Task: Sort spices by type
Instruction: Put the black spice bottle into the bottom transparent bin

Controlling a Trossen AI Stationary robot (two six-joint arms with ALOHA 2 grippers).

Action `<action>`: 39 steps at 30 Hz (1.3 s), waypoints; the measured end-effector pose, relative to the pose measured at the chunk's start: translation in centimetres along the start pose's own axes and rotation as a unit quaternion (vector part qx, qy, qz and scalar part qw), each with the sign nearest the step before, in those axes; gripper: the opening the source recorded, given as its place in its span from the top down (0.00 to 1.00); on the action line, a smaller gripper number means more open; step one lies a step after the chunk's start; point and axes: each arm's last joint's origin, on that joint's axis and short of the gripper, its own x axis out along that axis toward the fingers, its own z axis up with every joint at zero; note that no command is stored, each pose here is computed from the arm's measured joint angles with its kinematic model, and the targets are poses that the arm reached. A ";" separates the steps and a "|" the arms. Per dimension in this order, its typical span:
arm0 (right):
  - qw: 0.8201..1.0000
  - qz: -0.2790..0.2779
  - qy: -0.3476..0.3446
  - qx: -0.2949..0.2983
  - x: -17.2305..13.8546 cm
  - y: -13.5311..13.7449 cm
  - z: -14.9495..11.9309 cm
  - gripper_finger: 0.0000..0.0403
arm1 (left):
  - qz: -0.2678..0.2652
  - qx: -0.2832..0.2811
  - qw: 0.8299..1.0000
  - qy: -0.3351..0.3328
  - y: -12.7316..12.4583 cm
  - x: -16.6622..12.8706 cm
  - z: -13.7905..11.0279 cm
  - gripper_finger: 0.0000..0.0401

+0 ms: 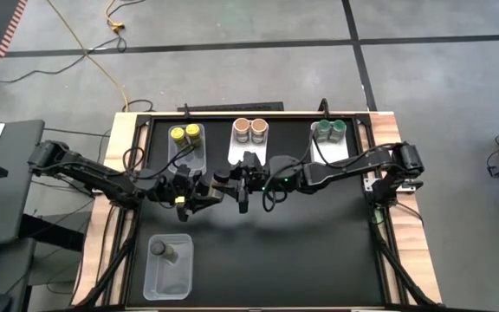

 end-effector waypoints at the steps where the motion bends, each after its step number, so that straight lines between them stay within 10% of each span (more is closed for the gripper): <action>1: 1.000 -0.001 0.001 0.000 0.0 0.0 0.0 0.46 | 0.000 -0.001 1.000 0.001 0.0 0.0 0.0 0.51; 11: 1.000 -0.013 0.021 -0.005 -0.3 -0.3 0.0 0.46 | 0.013 -0.004 1.000 0.006 0.2 0.0 -0.2 0.28; 22: 0.995 -0.066 0.080 0.006 -2.9 -0.9 2.0 0.46 | 0.011 -0.033 0.999 0.008 0.1 0.0 -0.2 0.25; 32: 0.935 -0.345 0.081 0.036 -8.6 -1.3 3.1 0.46 | 0.130 0.050 0.990 -0.002 0.2 0.2 -0.5 0.26; 39: 0.888 -0.446 0.082 0.069 -10.4 -1.8 1.6 0.46 | 0.280 0.146 0.948 0.043 -1.3 2.1 0.8 0.26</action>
